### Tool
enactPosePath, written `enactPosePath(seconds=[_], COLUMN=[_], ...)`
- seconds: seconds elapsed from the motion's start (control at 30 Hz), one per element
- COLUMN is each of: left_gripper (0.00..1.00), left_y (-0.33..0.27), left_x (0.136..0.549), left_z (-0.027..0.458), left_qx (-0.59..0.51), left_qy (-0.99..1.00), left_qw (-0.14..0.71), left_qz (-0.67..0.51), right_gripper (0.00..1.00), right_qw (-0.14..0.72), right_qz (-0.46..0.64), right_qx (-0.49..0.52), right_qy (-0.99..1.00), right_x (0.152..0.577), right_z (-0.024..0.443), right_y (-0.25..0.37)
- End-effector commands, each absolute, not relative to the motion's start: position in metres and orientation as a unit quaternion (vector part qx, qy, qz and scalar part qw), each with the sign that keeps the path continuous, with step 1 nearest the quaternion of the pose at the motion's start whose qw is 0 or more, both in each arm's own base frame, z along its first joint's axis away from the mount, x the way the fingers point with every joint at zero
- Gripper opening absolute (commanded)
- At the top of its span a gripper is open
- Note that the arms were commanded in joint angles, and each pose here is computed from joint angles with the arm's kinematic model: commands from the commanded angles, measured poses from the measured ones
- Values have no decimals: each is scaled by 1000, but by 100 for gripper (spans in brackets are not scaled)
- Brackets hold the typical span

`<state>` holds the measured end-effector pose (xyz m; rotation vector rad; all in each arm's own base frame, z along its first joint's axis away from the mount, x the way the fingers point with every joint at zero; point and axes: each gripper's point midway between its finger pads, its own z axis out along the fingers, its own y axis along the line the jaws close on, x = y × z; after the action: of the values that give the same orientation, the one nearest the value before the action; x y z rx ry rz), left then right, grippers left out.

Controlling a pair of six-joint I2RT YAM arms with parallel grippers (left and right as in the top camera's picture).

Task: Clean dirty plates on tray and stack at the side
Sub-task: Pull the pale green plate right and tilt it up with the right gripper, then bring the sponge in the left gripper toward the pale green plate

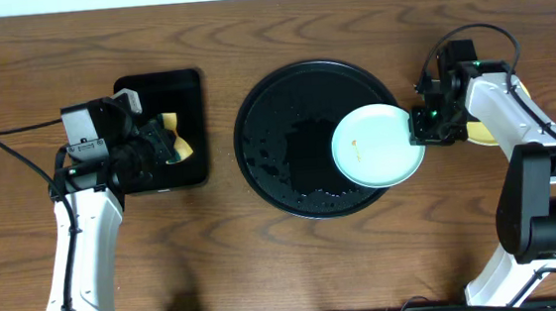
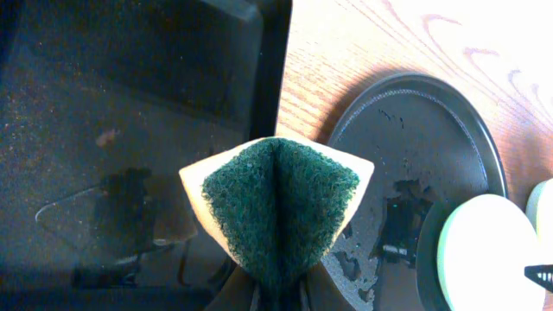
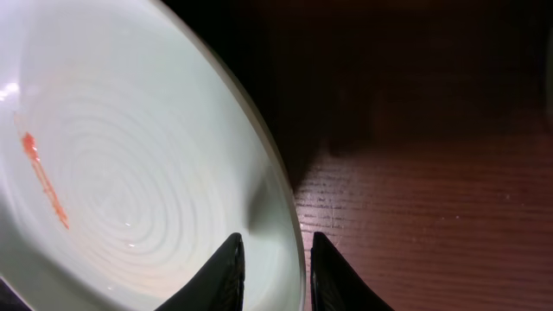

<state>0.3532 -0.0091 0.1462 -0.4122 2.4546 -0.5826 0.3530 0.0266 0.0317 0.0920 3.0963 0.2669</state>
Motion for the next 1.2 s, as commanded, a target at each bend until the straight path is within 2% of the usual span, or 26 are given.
enactPosePath(seconds=[0.0, 0.13, 0.2, 0.23, 0.37, 0.63, 0.87, 1.0, 1.07, 1.17], left_gripper=[9, 9, 9, 9, 9, 8, 8, 8, 8, 7], left_y=[-8, -8, -8, -8, -8, -7, -5, -6, -7, -13], left_x=[354, 354, 354, 354, 354, 360, 366, 368, 370, 376], left_z=[146, 146, 146, 146, 146, 150, 155, 157, 159, 165], left_qx=[-153, -153, -153, -153, -149, -120, -86, -40, -18, -3], left_qy=[920, 920, 920, 920, 920, 920, 918, 920, 919, 911], left_qw=[288, 288, 288, 288, 291, 311, 334, 347, 355, 372], left_qz=[-217, -217, -217, -216, -215, -207, -195, -179, -171, -177], right_gripper=[23, 20, 2, 1, 1, 1, 1, 1, 1, 1], right_qw=[11, 2, 1, 2, 27, 135, 250, 297, 315, 325], right_qz=[85, 85, 85, 85, 85, 80, -70, -170, -191, -155], right_qx=[29, 32, 31, 31, 30, 25, 13, 35, 37, 17], right_qy=[996, 996, 996, 996, 996, 987, 966, 939, 929, 933], right_x=[349, 342, 340, 341, 350, 371, 375, 372, 371, 373], right_z=[27, 19, 16, 16, 27, 97, 159, 179, 182, 176], right_y=[24, 25, 25, 25, 24, 36, 38, 42, 50, 76])
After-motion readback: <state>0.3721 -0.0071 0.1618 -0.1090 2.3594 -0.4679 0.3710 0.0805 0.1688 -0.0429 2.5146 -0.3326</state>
